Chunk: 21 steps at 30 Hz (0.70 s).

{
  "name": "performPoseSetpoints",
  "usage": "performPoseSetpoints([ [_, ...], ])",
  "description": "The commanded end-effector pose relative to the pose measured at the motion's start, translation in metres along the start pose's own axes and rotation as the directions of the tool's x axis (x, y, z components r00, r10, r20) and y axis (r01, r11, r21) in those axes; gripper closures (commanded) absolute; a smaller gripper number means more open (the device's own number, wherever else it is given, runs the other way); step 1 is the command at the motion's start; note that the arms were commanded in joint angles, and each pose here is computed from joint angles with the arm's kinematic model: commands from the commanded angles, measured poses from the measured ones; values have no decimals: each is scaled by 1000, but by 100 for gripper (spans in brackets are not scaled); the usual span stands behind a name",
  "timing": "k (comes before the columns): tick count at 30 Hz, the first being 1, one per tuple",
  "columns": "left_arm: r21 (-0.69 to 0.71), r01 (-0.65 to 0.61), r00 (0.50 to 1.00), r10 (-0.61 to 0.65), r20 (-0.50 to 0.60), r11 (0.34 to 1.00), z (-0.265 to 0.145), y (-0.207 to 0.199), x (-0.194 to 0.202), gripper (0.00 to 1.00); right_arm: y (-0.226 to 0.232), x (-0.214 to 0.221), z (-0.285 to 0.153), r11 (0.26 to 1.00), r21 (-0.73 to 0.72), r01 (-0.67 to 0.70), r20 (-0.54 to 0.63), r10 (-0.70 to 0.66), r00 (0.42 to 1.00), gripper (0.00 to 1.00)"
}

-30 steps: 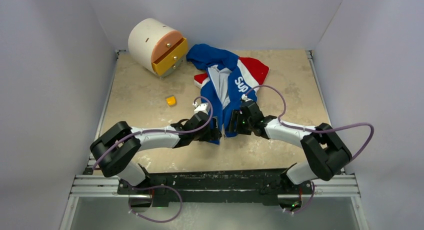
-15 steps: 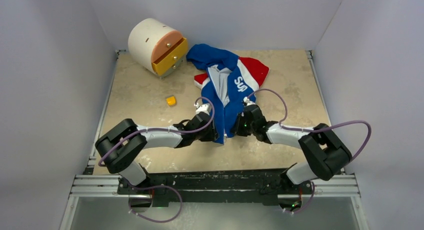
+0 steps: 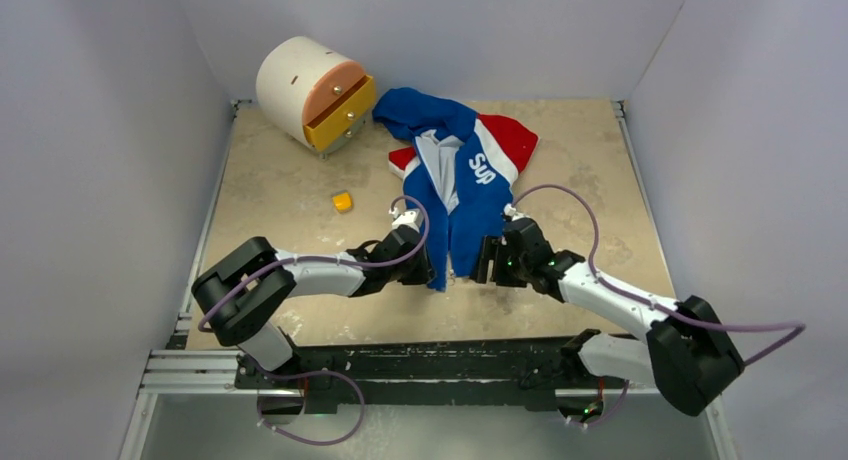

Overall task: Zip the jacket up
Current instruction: Pick up the jacket from the center of the board.

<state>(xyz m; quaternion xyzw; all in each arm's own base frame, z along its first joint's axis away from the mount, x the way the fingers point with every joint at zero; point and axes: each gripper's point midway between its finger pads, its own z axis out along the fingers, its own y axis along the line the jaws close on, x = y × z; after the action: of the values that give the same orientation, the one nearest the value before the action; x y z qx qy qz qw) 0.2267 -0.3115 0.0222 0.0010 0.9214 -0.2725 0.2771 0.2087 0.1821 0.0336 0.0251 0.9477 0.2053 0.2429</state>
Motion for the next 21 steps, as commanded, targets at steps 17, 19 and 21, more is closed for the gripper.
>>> performPoseSetpoints([
  [17, -150, -80, 984, 54, -168, 985, -13, 11, 46, 48, 1, 9, -27, 1000, -15, -3, -32, 2, 999, 26],
  [19, -181, -91, 981, 57, -187, 979, -11, 13, 47, 48, 2, 8, -27, 1000, -18, -3, -29, 3, 1000, 26],
  [21, -205, -107, 979, 67, -194, 973, -7, 11, 47, 48, 2, 8, -27, 1000, -20, 1, -27, -2, 1000, 26],
])
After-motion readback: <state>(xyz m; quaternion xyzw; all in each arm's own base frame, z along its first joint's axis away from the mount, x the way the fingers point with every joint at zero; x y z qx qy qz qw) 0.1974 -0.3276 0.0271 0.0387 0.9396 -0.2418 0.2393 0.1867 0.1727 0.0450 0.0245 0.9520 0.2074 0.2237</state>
